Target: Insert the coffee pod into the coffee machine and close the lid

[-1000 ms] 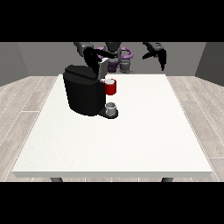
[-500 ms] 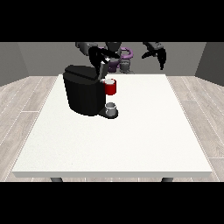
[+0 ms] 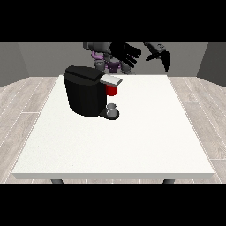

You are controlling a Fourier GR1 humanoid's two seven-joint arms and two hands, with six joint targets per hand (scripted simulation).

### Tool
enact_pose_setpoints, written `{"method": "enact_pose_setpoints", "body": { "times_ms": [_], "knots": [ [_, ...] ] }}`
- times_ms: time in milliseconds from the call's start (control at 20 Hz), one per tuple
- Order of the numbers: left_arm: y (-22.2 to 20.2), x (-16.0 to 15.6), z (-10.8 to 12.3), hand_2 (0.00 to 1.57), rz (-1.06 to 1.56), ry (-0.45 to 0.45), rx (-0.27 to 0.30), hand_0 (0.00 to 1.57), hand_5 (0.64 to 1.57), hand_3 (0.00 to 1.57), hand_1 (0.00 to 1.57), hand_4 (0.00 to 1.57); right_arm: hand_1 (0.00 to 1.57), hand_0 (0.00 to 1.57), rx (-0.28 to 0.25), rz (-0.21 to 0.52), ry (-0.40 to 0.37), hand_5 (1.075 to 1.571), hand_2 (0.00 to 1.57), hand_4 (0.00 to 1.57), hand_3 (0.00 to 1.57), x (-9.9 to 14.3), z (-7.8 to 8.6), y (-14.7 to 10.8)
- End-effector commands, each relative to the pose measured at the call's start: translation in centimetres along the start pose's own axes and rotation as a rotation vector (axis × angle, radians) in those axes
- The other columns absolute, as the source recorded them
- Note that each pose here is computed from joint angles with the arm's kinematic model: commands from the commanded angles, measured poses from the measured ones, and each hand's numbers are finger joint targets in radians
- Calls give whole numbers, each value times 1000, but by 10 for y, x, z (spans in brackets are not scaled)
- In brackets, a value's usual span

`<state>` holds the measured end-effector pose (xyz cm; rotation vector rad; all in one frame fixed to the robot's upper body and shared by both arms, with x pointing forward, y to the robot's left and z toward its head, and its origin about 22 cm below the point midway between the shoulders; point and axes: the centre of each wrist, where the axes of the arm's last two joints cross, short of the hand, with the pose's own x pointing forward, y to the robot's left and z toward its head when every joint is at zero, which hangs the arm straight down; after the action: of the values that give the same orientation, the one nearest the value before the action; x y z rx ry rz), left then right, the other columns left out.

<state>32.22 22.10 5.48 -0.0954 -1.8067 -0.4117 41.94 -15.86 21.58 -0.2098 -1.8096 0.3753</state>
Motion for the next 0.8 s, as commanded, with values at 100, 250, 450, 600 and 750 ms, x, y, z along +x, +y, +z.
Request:
{"method": "enact_pose_setpoints", "body": {
  "times_ms": [100, 250, 450, 600, 750],
  "knots": [
    [9, 12, -7, 0, -7, -58, -18, 0, 1571, 0, 0, 398, 0, 0, 18, 77, -116, 1571, 0, 0, 0, 37, -17, 7],
    [-9, 11, -1, 0, 13, -48, -54, 0, 1571, 0, 0, 429, 0, 0, -3, 99, -101, 1571, 0, 0, 0, 32, -23, 10],
    [14, 28, -16, 0, 4, -101, -51, 0, 1571, 0, 0, 444, 0, 0, 19, 121, -146, 1571, 0, 0, 0, 63, -32, 21],
    [1, 29, -18, 0, 11, -114, -88, 0, 1571, 0, 0, 365, 0, 0, -10, 143, -156, 1571, 0, 0, 0, 81, -41, 10],
    [6, 35, -18, 0, -23, -152, -40, 0, 1571, 0, 0, 418, 0, 0, -13, 100, -196, 1571, 0, 0, 0, 79, -44, -1]
  ]
}}
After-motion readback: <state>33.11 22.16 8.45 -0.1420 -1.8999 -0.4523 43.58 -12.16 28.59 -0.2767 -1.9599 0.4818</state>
